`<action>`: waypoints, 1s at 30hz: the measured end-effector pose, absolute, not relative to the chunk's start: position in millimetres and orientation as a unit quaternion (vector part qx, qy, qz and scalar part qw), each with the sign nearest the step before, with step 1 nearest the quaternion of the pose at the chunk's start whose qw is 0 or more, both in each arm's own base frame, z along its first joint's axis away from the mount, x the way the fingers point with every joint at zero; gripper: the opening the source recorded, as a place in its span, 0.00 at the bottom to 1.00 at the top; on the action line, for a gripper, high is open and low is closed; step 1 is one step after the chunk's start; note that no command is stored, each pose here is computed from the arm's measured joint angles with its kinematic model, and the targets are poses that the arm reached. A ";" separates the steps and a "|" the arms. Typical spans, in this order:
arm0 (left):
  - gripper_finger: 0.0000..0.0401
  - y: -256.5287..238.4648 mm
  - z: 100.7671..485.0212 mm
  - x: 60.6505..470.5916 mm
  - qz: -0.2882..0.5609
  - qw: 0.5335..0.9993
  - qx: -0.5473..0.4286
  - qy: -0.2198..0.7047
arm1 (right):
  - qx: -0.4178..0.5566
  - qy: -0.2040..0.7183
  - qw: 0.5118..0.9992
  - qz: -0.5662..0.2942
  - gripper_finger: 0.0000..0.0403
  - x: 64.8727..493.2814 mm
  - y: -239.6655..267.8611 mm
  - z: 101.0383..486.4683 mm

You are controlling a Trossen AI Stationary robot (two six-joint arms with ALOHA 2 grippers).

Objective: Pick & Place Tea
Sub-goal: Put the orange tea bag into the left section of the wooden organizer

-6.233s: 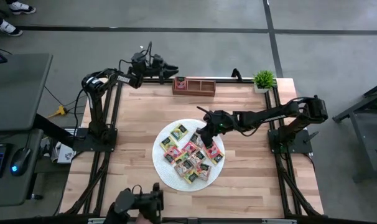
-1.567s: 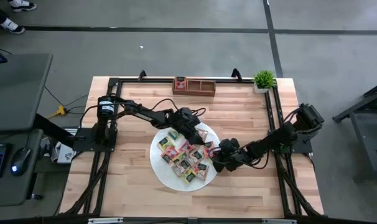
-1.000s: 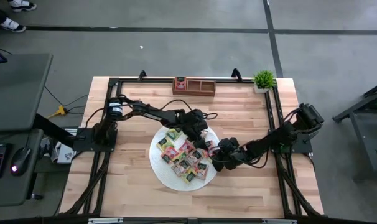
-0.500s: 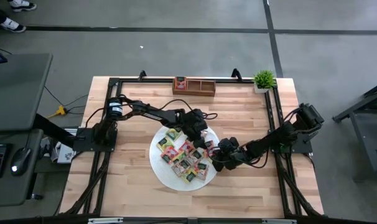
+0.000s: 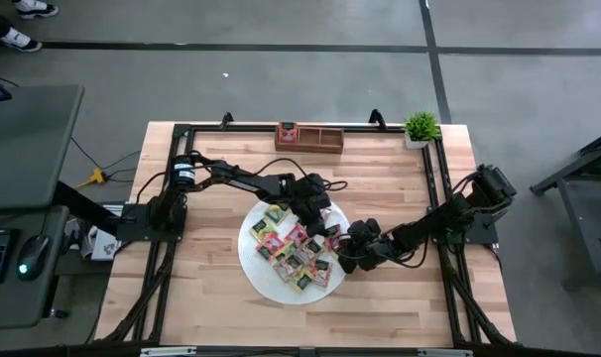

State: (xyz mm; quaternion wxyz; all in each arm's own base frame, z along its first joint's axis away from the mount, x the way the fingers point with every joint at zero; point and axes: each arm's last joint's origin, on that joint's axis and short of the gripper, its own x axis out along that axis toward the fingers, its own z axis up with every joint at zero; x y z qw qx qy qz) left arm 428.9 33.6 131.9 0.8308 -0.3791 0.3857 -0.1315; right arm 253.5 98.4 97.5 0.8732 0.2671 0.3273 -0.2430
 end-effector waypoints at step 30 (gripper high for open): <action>0.00 80.2 202.1 398.3 -0.145 0.897 -0.256 0.330 | 0.249 0.282 0.906 -0.195 0.00 237.1 91.3 162.9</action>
